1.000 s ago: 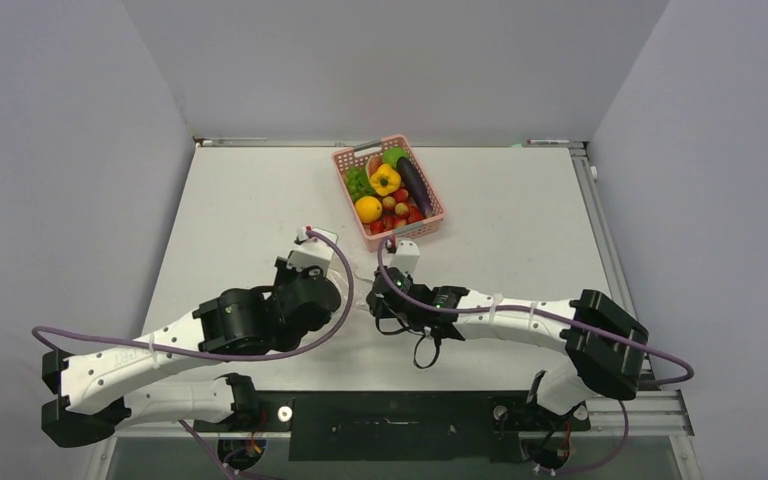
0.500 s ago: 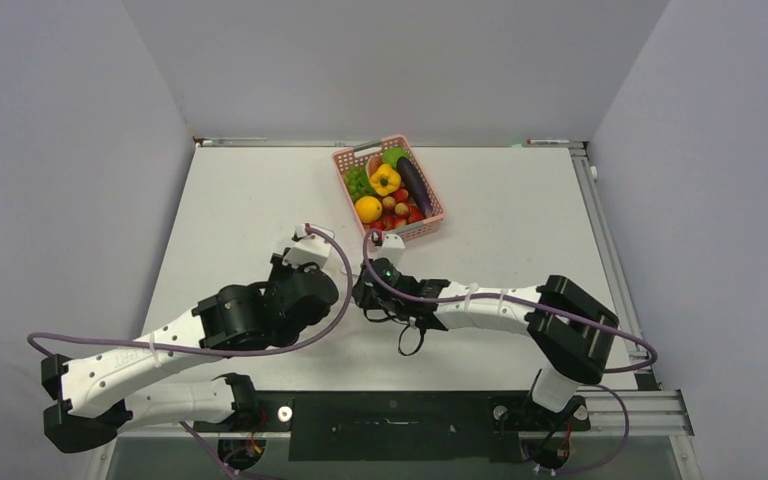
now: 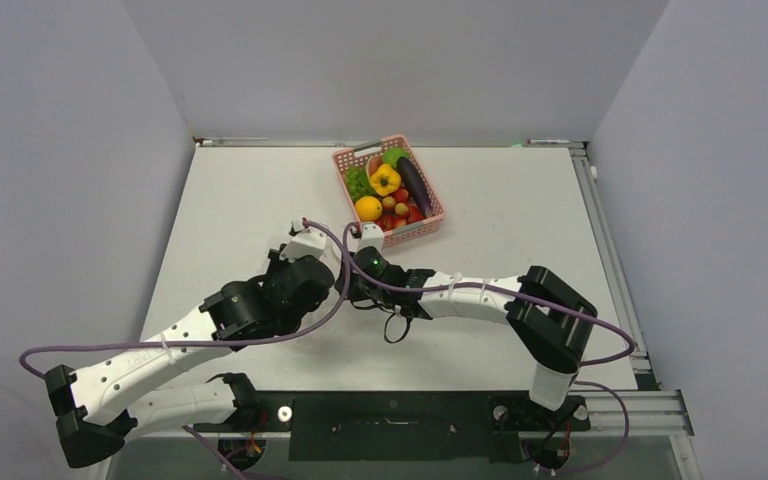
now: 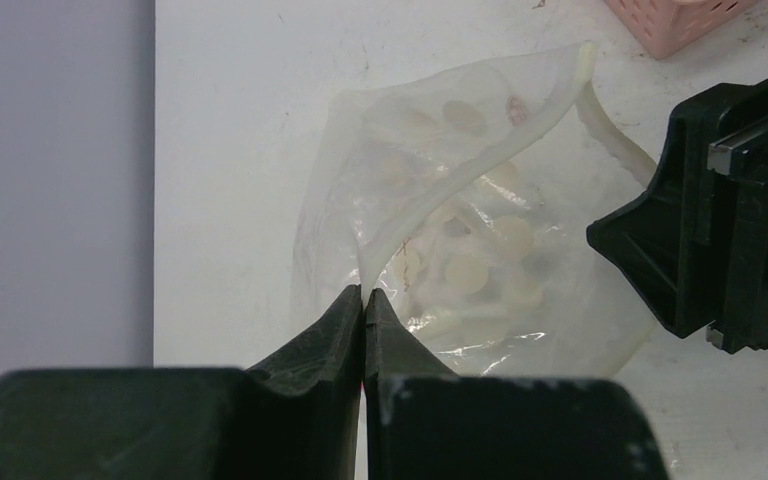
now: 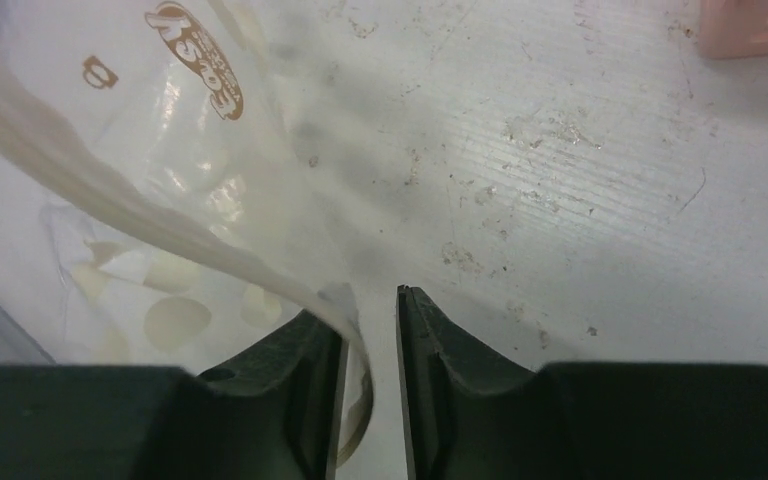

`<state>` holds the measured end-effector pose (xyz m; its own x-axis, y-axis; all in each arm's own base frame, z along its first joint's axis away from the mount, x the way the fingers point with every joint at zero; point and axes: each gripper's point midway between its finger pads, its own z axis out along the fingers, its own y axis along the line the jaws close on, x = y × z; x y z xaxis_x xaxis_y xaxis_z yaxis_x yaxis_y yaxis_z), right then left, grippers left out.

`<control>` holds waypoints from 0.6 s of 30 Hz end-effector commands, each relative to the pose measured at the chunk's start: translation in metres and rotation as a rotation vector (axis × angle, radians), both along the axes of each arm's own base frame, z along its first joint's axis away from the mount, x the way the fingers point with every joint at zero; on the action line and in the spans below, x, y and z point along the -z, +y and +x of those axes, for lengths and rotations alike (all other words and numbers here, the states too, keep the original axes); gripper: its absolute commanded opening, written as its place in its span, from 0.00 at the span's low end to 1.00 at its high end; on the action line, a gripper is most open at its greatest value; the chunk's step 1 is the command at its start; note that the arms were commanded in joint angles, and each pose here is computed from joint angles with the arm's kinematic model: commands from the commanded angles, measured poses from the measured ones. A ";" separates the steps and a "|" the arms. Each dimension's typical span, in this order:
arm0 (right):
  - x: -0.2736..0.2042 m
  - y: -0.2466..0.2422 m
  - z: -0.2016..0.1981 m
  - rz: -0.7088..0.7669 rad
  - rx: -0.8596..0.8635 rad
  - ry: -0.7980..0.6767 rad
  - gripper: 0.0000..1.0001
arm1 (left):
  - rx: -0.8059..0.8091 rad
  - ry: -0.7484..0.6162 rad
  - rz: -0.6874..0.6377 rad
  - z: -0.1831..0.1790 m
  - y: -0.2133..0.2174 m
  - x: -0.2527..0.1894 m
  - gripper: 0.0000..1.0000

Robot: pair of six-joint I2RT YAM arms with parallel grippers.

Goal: Place the food in the zip-top bag and seal the zipper
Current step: Open the zipper of the food storage bag at the center of the board.

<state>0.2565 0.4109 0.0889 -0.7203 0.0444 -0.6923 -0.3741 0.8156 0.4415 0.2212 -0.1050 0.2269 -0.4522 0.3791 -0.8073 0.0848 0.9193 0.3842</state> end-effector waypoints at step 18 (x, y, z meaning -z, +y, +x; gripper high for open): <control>-0.142 -0.032 0.024 0.000 0.017 -0.282 0.62 | -0.035 0.043 -0.099 0.020 -0.001 0.012 0.00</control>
